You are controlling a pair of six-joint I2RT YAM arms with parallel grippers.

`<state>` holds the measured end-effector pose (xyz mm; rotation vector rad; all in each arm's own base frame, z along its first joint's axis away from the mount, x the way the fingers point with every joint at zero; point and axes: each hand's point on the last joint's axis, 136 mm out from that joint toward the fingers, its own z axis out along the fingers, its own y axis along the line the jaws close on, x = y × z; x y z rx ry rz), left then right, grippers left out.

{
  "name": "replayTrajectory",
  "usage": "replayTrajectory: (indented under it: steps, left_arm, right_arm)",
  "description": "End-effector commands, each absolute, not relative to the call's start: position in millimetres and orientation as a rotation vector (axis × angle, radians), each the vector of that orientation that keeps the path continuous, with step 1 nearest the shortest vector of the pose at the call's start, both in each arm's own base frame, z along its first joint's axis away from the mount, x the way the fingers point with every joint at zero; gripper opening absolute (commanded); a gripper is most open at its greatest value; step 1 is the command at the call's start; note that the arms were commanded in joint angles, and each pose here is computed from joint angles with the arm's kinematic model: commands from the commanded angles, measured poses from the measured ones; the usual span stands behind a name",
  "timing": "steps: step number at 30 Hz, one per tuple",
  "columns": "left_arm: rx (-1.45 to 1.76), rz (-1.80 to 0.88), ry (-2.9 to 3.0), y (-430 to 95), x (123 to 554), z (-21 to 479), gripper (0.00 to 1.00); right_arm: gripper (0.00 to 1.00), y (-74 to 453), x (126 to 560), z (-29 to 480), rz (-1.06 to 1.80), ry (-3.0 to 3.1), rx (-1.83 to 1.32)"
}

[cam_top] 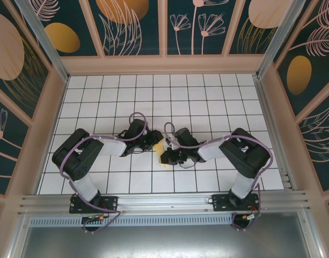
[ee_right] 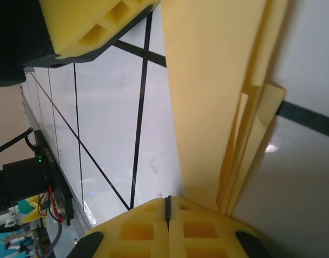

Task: Fold a paper plane with a square sheet of paper (pick it up from the middle)
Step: Fold the wing for the fifth time at the center of the table.

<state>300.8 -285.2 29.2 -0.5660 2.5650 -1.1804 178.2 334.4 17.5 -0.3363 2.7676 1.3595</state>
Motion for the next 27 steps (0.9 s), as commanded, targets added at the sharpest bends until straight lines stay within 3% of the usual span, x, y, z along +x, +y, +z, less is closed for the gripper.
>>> replayTrajectory:
  steps: [1,12,23,27]
  left_arm:
    - [-0.6,-1.091,2.642,-274,292,7,0.46]
    - [-0.599,-1.1,2.646,-275,292,6,0.46]
    - [-0.582,-1.119,2.642,-278,293,9,0.47]
    - [-0.57,-1.128,2.641,-280,294,11,0.47]
  right_arm:
    - [0.02,305,145,-13,1.168,2.954,-0.321]
    - [0.02,288,123,-8,1.239,2.973,-0.297]
    - [0.03,321,175,72,1.379,2.642,-0.356]
    - [0.02,336,189,75,1.431,2.621,-0.36]
